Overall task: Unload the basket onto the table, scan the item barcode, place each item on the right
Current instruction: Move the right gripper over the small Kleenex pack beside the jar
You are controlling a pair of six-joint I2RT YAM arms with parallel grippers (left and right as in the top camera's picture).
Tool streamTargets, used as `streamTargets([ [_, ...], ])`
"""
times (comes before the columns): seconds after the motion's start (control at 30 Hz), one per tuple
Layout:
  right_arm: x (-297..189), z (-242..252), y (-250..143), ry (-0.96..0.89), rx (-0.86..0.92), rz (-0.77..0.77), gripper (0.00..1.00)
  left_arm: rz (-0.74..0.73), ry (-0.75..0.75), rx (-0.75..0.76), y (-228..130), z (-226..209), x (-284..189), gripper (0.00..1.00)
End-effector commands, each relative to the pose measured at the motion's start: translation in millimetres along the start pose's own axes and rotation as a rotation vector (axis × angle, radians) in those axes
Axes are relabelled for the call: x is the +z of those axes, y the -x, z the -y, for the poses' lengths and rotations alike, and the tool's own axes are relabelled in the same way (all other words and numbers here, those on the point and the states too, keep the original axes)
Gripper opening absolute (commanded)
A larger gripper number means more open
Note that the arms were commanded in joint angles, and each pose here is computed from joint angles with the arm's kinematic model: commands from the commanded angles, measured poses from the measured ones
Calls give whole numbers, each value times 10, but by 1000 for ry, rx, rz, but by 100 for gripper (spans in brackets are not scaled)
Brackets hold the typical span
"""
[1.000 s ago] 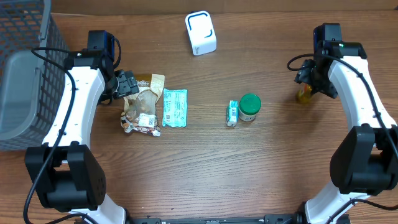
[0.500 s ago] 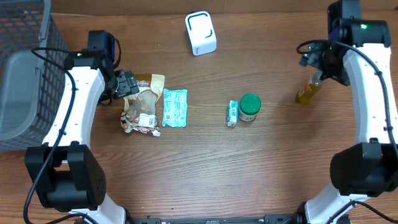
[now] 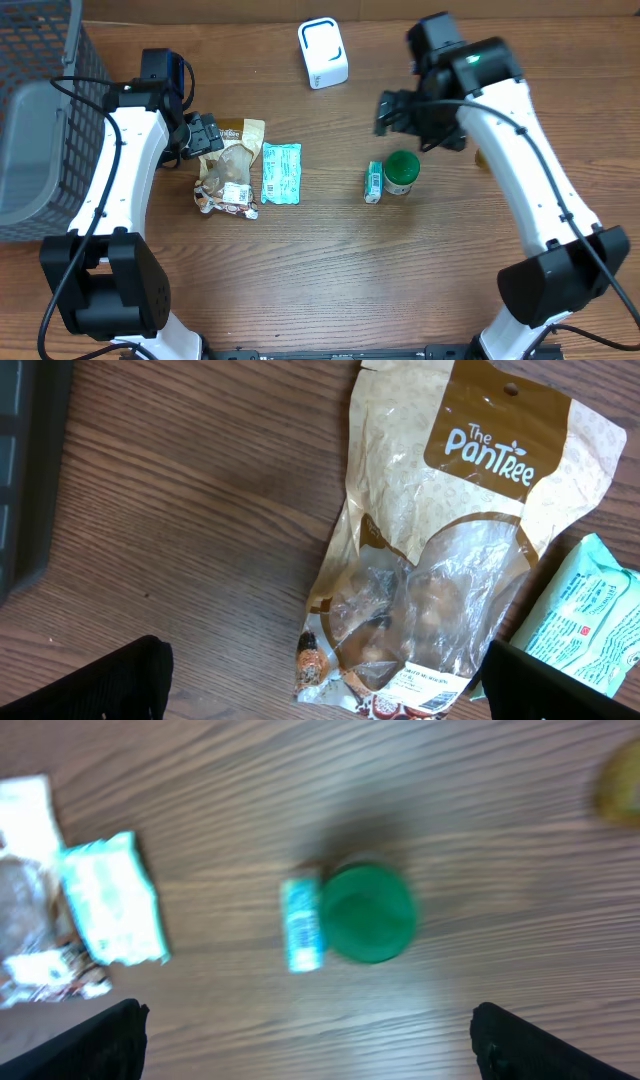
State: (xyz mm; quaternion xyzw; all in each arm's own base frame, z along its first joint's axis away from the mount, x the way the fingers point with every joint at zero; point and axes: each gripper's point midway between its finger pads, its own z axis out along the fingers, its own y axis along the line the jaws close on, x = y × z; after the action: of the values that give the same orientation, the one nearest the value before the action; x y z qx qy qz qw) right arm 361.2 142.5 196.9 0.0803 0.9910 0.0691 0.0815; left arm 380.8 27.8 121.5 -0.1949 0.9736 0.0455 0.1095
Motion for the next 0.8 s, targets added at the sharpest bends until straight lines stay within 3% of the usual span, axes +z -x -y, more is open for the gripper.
streamTargets([
  [0.0, 73, -295, -203, 20, -11, -8, 100, -12, 15, -8, -17, -32, 49, 99],
  [0.17, 315, -556, -317, 35, -90, 14, 100, -12, 15, -8, -17, -32, 49, 100],
  [0.4, 656, -378, -555, -27, -92, -69, 100, -12, 15, -8, -17, -32, 49, 99],
  [0.77, 979, -310, -627, -30, -93, -73, 100, -12, 16, -9, -17, -34, 49, 100],
])
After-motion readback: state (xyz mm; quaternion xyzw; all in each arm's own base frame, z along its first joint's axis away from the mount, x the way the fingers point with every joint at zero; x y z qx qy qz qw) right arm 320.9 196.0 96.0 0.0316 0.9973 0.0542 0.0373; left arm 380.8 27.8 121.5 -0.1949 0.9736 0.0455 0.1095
